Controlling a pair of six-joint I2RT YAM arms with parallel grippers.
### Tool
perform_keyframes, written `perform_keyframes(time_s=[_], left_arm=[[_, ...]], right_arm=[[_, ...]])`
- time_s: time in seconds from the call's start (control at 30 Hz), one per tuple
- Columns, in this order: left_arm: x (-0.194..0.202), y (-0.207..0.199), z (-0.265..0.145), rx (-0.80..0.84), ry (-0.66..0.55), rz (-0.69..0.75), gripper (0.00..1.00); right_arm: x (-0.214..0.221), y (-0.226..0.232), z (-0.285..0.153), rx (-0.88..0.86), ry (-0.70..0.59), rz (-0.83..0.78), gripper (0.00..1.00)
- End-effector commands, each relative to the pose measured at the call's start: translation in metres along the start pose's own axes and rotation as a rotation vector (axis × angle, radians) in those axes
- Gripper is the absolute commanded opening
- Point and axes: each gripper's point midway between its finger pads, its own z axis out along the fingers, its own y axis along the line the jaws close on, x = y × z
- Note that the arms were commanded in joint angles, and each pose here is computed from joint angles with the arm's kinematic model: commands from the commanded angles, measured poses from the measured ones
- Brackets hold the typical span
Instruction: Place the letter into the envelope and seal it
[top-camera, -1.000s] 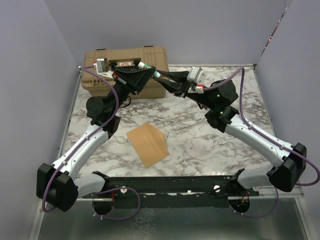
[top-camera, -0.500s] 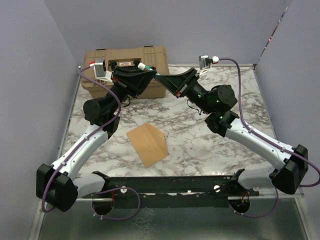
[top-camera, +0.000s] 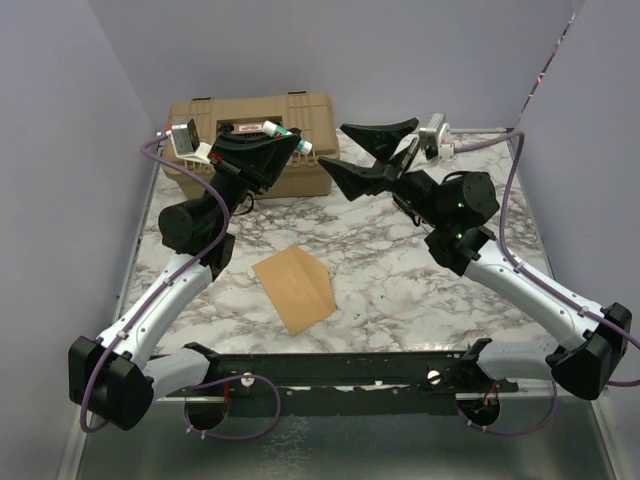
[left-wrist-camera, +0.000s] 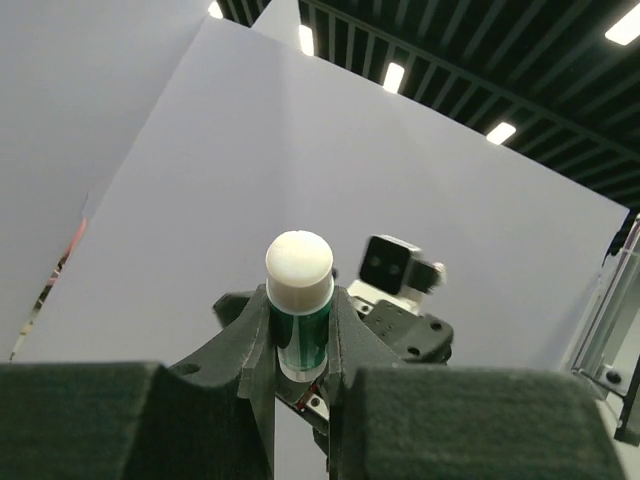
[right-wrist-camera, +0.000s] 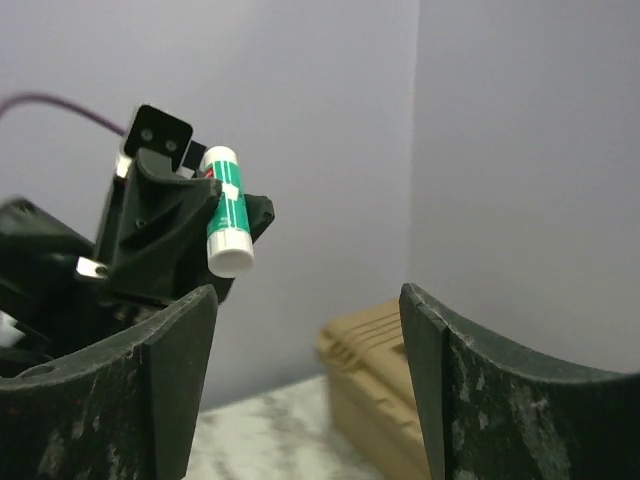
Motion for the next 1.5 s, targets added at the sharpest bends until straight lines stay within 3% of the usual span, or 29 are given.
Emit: perform_keyframes(time_s=[0.0,0.07,0.23,0.3,0.5,0.8,0.87,0.97,1.03,1.1,1.2,1.47], left_arm=[[-0.004,0.014,-0.006,-0.111,-0.039,-0.131,0.00],[-0.004,0.017,-0.008,-0.131,-0.049,-0.164,0.00],[-0.004,0.019,-0.007,-0.146,-0.047,-0.191,0.00],[-0.003,0.020,-0.007,-0.150,-0.040,-0.191,0.00],[0.000,0.023,-0.002,-0.164,-0.014,-0.177,0.00],[-0.002,0.020,0.001,-0.157,-0.008,-0.159,0.00],[-0.001,0.020,0.000,-0.158,-0.004,-0.158,0.00],[-0.001,0.021,0.000,-0.159,-0.002,-0.157,0.00],[0.000,0.020,0.000,-0.159,0.001,-0.154,0.00],[-0.001,0.019,0.001,-0.156,0.002,-0.149,0.00],[-0.001,0.018,0.000,-0.151,0.005,-0.126,0.00],[-0.010,0.005,-0.005,-0.092,0.003,0.154,0.00]], right_arm=[[-0.005,0.005,-0.001,-0.170,0.017,-0.654,0.76],[-0.002,0.007,-0.001,-0.218,0.008,-0.787,0.76],[0.005,0.014,0.008,-0.287,0.009,-0.943,0.73],[0.006,0.018,0.013,-0.308,0.003,-0.981,0.67],[0.019,0.031,0.025,-0.398,0.011,-0.999,0.49],[0.031,0.027,0.029,-0.387,0.036,-1.014,0.45],[0.029,0.025,0.031,-0.369,0.028,-1.005,0.38],[0.022,0.025,0.033,-0.341,0.005,-0.975,0.15],[0.018,0.027,0.033,-0.330,-0.015,-0.950,0.08],[0.015,0.028,0.034,-0.321,-0.024,-0.905,0.01],[0.004,0.031,0.034,-0.282,-0.051,-0.764,0.00],[-0.044,0.020,0.034,-0.004,-0.121,-0.019,0.00]])
